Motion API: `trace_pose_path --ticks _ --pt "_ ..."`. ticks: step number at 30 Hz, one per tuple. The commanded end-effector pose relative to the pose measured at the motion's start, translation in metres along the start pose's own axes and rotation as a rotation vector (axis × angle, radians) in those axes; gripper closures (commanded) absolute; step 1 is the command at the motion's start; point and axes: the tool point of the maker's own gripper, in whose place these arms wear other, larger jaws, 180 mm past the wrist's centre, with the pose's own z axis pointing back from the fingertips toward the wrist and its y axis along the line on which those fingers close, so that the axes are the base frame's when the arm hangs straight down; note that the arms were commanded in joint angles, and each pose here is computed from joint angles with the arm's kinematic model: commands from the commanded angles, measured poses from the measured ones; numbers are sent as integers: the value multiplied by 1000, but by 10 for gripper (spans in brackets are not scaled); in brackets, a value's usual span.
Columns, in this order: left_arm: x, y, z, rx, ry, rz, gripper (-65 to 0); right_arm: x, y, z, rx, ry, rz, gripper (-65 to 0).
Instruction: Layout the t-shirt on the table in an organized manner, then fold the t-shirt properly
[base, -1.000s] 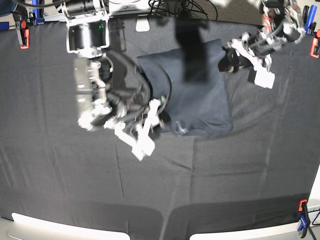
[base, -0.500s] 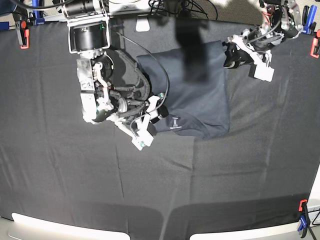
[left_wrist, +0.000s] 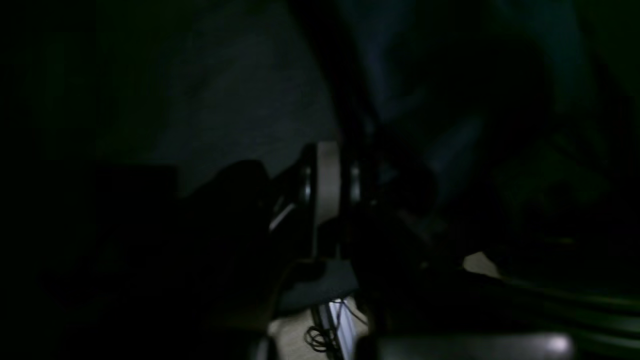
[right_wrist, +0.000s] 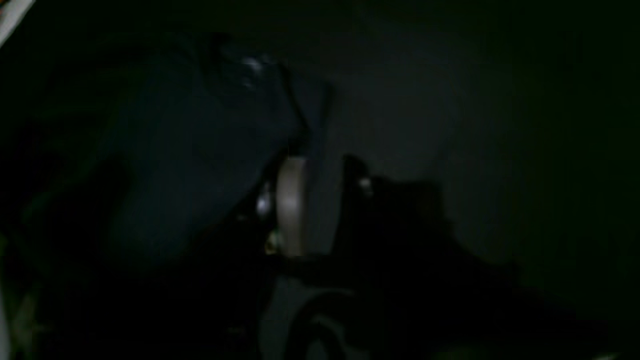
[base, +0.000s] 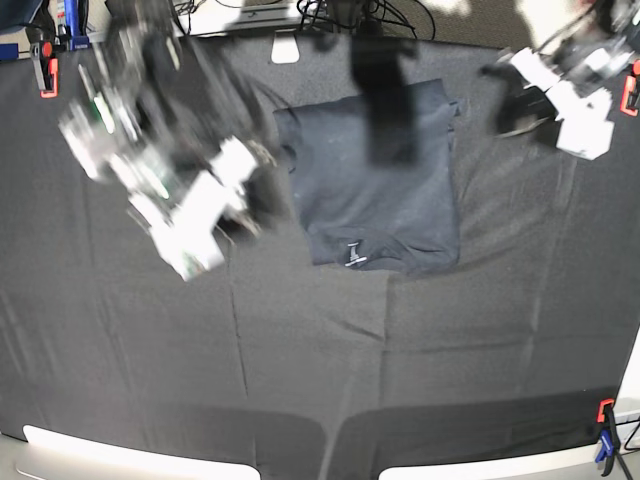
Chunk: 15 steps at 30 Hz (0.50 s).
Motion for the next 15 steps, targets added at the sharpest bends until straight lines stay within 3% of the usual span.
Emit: trace_pose_path --ticks 1,6,15 --pt "3 2 8 9 -15 -9 0 -3 -2 12 -15 -1 11 -3" --pt "-40 19 39 93 142 29 0 -68 -20 56 -124 190 -57 0" --pt "-89 29 84 171 300 96 0 -153 -12 123 -162 399 -224 0"
